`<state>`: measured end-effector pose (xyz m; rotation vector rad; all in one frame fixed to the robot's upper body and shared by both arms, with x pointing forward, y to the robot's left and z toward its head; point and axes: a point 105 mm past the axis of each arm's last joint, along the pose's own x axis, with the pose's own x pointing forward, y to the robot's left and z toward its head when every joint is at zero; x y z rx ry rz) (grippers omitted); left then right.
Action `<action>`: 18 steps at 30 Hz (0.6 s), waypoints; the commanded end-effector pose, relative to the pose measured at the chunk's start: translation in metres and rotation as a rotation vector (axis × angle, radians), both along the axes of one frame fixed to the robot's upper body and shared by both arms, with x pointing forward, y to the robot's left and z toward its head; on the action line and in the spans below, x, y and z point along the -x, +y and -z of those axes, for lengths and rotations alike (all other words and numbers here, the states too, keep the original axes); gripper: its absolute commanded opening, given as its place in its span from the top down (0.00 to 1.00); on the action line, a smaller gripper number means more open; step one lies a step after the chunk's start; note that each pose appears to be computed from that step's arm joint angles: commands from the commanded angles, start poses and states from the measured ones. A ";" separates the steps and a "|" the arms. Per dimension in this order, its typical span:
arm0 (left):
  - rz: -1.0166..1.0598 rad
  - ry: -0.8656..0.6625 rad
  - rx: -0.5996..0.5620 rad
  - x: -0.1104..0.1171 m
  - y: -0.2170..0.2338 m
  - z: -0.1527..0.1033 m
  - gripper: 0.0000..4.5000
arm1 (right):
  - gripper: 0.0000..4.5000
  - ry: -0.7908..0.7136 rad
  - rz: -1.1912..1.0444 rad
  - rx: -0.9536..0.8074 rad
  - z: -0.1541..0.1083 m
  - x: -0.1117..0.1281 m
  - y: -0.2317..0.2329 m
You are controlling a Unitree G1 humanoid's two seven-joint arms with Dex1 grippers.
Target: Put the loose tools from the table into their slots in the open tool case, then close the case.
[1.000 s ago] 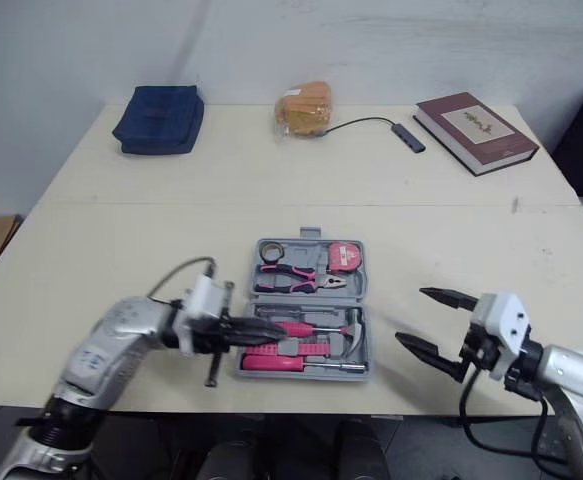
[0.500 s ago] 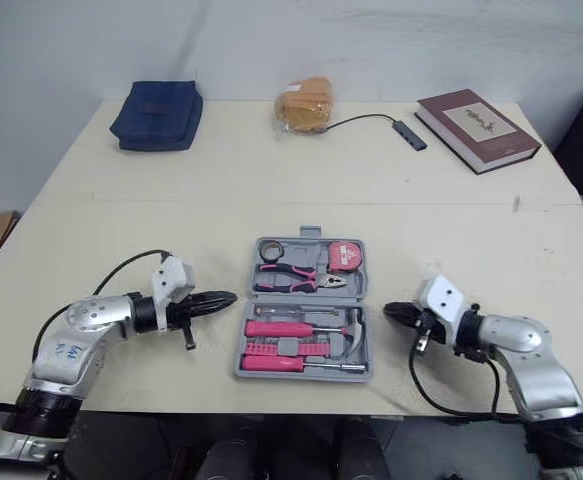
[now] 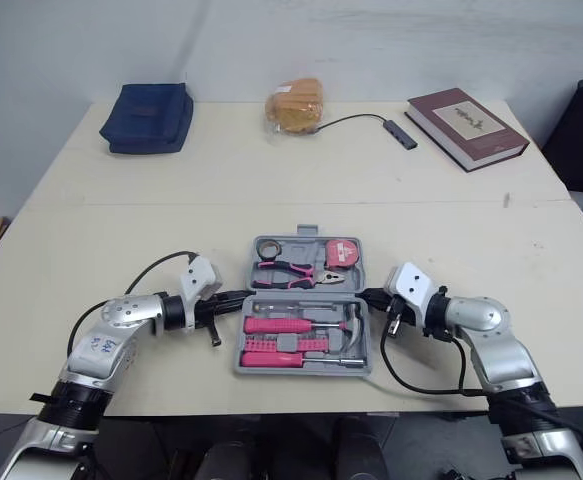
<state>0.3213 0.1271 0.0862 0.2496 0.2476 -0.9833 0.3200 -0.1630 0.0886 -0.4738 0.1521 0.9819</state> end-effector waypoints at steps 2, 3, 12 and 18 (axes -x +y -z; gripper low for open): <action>-0.016 -0.007 -0.001 -0.009 -0.008 -0.001 1.00 | 0.98 -0.008 -0.018 0.007 0.000 -0.009 0.013; -0.017 -0.007 -0.003 -0.010 -0.008 -0.001 1.00 | 0.98 -0.013 -0.014 0.011 -0.001 -0.012 0.012; -0.074 0.031 -0.053 -0.013 0.016 0.006 1.00 | 0.98 0.023 -0.011 0.064 -0.006 -0.015 -0.003; -0.149 -0.026 -0.030 -0.017 0.044 -0.013 0.81 | 0.77 0.083 0.065 0.052 -0.025 -0.008 -0.030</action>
